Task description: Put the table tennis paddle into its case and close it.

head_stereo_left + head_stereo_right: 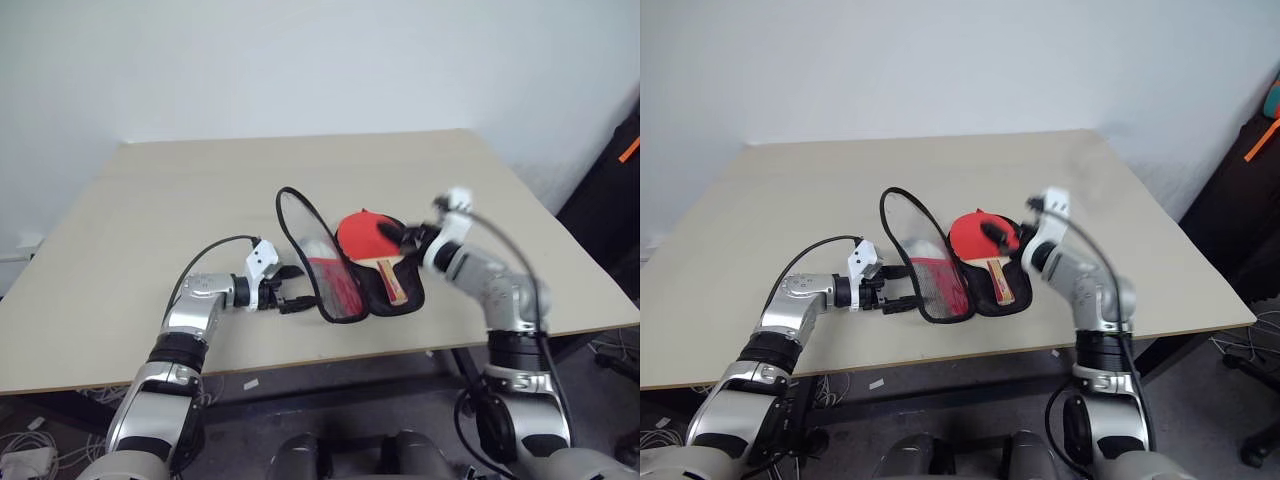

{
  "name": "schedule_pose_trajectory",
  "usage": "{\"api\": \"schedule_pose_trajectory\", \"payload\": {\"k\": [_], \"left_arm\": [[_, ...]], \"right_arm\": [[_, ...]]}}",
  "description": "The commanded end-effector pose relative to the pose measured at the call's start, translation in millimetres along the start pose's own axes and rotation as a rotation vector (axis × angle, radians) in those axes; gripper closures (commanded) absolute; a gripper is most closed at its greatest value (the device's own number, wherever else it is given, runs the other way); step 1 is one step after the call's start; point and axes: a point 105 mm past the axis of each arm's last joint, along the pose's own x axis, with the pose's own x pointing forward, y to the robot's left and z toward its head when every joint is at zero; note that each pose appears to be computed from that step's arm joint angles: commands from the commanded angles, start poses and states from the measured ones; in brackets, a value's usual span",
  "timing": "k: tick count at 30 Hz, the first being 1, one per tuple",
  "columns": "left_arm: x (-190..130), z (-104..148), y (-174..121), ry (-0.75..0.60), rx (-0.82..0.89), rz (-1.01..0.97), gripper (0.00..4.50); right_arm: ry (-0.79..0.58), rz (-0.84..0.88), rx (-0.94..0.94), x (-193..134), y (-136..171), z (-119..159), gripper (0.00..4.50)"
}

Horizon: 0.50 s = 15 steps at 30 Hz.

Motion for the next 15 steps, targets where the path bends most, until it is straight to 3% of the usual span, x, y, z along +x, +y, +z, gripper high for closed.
{"api": "schedule_pose_trajectory", "payload": {"k": [1, 7, 15], "left_arm": [[14.7, 33.0, -3.5, -0.036, 0.09, -0.043, 0.0], [55.5, 44.7, -20.1, 0.001, 0.138, -0.123, 0.0], [82.2, 75.3, -28.6, -0.074, 0.116, -0.151, 0.0]], "right_arm": [[-0.204, 0.035, -0.015, -12.6, 3.5, 52.2, 0.04], [-0.424, 0.003, 0.153, -27.9, -13.9, 91.5, 0.04], [-0.4, -0.065, 0.169, -24.1, -21.1, 72.1, 0.04]]}}
